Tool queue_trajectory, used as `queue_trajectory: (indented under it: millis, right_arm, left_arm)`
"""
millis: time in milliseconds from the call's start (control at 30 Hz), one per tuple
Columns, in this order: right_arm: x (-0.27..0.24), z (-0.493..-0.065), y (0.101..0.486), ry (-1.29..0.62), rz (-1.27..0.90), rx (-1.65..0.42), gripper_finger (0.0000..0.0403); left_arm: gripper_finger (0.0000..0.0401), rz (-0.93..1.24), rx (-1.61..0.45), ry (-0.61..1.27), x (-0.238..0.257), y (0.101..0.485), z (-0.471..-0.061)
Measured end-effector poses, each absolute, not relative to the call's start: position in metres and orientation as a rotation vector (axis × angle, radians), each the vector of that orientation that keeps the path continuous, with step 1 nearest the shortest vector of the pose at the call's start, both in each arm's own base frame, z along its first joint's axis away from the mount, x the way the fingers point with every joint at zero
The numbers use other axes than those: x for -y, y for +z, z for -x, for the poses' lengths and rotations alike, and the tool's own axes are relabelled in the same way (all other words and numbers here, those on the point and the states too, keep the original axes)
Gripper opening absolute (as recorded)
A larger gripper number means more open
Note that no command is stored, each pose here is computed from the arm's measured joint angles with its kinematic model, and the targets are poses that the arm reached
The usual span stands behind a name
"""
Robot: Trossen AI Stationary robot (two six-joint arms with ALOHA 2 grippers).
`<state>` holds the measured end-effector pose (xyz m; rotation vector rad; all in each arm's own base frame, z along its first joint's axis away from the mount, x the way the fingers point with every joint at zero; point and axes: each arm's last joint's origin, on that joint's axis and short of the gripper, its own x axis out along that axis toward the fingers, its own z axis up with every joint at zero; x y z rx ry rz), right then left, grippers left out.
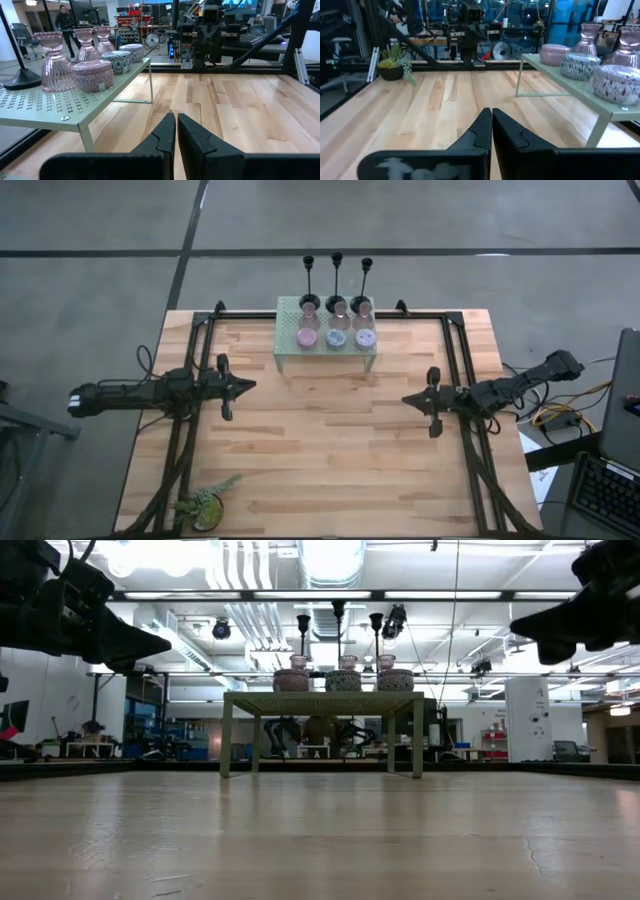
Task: Pick & Place candle stick holders
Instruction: Return to Home Position
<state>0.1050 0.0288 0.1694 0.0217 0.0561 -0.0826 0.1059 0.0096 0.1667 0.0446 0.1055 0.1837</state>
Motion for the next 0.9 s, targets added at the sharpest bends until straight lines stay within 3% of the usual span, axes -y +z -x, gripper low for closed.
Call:
queue_trajectory:
  millis: [200,467,900]
  right_arm:
    - [-0.0267,-0.1006,0.1664,-0.088,-0.022,-0.079,0.0009]
    - [-0.0266,-0.1004,0.1663,-0.094,-0.177,-0.073,0.0009]
    - [-0.0266,-0.1004,0.1663,-0.094,-0.169,-0.074,0.0009]
  left_arm:
    - [0.0023,-0.045,-0.106,0.184,-0.0096,0.1667,-0.1060]
    - [0.0023,-0.045,-0.107,0.184,-0.0096,0.1666,-0.1060]
    - [0.0023,-0.045,-0.107,0.184,-0.0096,0.1666,-0.1060]
